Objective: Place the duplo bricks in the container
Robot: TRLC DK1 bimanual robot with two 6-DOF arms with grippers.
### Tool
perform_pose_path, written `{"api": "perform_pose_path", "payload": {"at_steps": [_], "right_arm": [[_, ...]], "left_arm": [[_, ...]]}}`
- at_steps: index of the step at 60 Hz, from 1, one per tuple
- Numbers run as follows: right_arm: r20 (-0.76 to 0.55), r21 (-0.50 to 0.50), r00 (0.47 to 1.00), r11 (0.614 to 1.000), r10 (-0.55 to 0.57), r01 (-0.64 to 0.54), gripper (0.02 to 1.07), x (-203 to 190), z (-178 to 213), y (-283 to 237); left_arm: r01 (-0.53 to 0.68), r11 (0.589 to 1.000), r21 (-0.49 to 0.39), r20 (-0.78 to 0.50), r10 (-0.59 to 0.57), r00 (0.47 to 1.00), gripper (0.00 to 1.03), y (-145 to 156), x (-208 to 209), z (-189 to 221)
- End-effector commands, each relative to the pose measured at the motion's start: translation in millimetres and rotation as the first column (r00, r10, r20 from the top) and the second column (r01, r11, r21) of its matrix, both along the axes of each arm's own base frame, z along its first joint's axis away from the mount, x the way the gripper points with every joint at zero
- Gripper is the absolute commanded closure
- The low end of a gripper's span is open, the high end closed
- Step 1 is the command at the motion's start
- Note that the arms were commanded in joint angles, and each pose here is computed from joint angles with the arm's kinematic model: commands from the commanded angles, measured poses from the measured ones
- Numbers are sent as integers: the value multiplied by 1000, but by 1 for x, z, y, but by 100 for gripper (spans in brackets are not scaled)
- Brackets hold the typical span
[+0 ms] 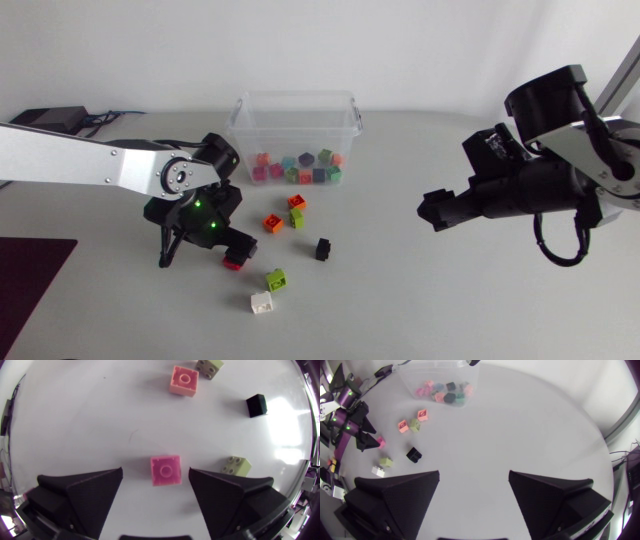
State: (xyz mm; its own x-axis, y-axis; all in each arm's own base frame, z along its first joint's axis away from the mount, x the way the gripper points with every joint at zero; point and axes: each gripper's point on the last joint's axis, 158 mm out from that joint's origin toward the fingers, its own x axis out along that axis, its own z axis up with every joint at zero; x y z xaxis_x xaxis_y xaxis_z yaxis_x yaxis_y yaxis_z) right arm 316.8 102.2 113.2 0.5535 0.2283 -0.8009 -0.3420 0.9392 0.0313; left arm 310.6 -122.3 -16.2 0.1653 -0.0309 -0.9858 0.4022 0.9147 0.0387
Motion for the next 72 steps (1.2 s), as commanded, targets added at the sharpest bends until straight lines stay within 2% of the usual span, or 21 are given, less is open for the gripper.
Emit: {"api": "perform_pose_path", "payload": {"at_steps": [1, 16, 24, 26, 33, 39, 41, 46, 51, 53, 57, 59, 65, 72], "right_arm": [[-4, 7, 1000, 1000, -9, 9, 7, 5, 0, 5], [-26, -16, 999, 999, 40, -41, 7, 1, -8, 24], [-41, -22, 998, 998, 55, -55, 7, 0, -12, 30], [-44, -22, 997, 998, 59, -60, 7, 0, -13, 33], [-41, -44, 994, 994, 103, -105, 7, -3, -15, 45], [-10, -4, 986, 986, 168, -168, 7, -4, -17, 62], [28, -44, 957, 957, 289, -287, 7, -5, -16, 74], [14, -143, 913, 904, 408, -402, 7, -10, -26, 86], [-25, -127, 882, 873, 471, -470, 7, -14, -36, 98], [-100, -139, 846, 835, 523, -533, 7, -22, -50, 101], [-182, -145, 825, 815, 535, -561, 7, -24, -67, 103], [-234, -142, 796, 790, 558, -596, 7, -27, -78, 106], [-236, -109, 741, 741, 629, -663, 7, -24, -88, 122], [-257, -95, 702, 706, 664, -702, 7, -19, -98, 135]], "left_arm": [[-15, 1000, -3, -27, 15, 1000, 17, -4, 2, -5], [-9, 999, -43, -64, 6, 998, 32, -12, 2, -14], [-18, 998, -59, -76, 14, 997, 53, -14, 2, -20], [-25, 997, -70, -82, 19, 996, 61, -14, 3, -21], [-21, 996, -83, -101, 12, 995, 67, -13, 0, -26], [-10, 996, -83, -98, 2, 995, 73, -12, -1, -25], [6, 996, -85, -90, -14, 996, 73, -12, -2, -22], [35, 995, -95, -56, -40, 998, 74, -13, 0, -12], [60, 991, -122, -5, -61, 998, 74, -16, 4, 6], [64, 989, -136, 21, -61, 998, 74, -17, 8, 16], [77, 986, -151, 58, -69, 996, 74, -19, 12, 29], [90, 983, -162, 94, -75, 993, 74, -20, 16, 41], [104, 979, -175, 152, -77, 985, 74, -22, 23, 60], [116, 973, -198, 242, -67, 968, 74, -25, 38, 88]]}}
